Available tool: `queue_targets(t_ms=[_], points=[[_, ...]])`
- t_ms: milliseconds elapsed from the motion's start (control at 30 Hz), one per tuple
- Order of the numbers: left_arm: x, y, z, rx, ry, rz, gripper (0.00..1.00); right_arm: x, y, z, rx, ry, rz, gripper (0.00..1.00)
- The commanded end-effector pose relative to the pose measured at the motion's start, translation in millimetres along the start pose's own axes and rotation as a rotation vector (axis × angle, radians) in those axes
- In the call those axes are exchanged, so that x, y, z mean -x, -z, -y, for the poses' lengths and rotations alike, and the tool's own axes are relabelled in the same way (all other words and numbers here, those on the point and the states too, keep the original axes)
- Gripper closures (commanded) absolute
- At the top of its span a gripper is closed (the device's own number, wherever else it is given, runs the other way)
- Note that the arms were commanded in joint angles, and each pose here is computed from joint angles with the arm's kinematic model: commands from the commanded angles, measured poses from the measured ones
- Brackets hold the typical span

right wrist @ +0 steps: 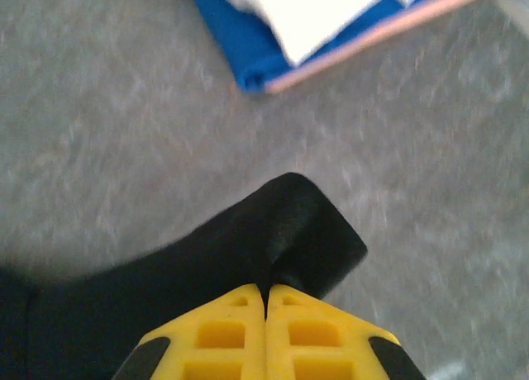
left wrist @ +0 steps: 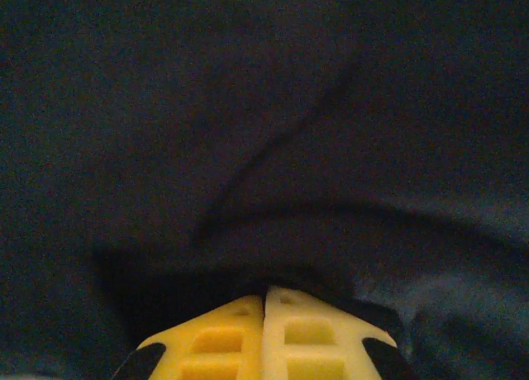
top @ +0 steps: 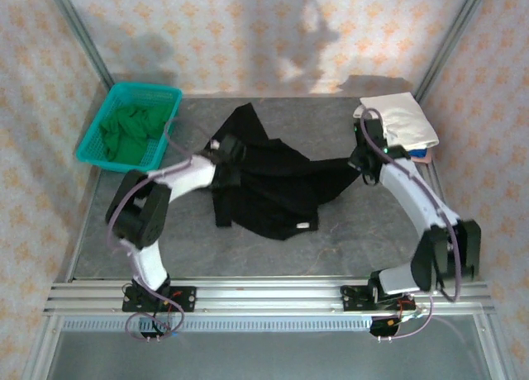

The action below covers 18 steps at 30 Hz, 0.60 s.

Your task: Fold and stack the t-shirts

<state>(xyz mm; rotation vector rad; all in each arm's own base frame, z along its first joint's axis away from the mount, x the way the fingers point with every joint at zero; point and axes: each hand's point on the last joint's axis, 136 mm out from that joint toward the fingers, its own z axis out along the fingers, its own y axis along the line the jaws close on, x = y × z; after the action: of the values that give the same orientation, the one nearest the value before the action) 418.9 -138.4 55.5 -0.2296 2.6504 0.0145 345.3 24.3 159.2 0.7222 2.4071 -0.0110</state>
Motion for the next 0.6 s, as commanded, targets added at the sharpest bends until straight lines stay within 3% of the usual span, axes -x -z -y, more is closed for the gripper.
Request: queue_targets(t_ms=[0,167,200,233,267,300,333,400,567], points=[[77.7,-16.3,37.1,-0.063,-0.1,0.033,1.0,-66.0,9.1,-26.8,0.15,-0.006,-0.102,1.0],[154.4,-27.2,114.7,-0.249,-0.181,0.045,0.97,-172.4,37.2,-100.6,0.4,0.167,-0.265,1.0],[164.3,-22.1,122.0,-0.283,-0.18,0.076,0.87,-190.6,47.1,-118.5,0.451,0.225,-0.297,1.0],[172.4,-14.1,125.7,-0.304,-0.18,0.107,0.66,-199.8,54.9,-128.3,0.458,0.281,-0.319,1.0],[176.5,-6.0,124.6,-0.307,-0.186,0.121,0.52,-200.2,58.4,-132.5,0.447,0.314,-0.32,0.97],[179.9,3.8,117.9,-0.281,-0.19,0.13,0.36,-194.8,59.8,-134.0,0.432,0.336,-0.301,0.92],[179.0,11.0,109.3,-0.245,-0.199,0.126,0.28,-183.4,61.6,-134.8,0.419,0.35,-0.26,0.83],[174.1,27.6,94.0,-0.199,-0.216,0.132,0.23,-154.8,64.3,-134.2,0.39,0.36,-0.176,0.68],[135.4,69.7,37.4,-0.081,-0.194,0.164,0.15,-65.6,43.6,-126.1,0.287,0.287,0.007,0.44]])
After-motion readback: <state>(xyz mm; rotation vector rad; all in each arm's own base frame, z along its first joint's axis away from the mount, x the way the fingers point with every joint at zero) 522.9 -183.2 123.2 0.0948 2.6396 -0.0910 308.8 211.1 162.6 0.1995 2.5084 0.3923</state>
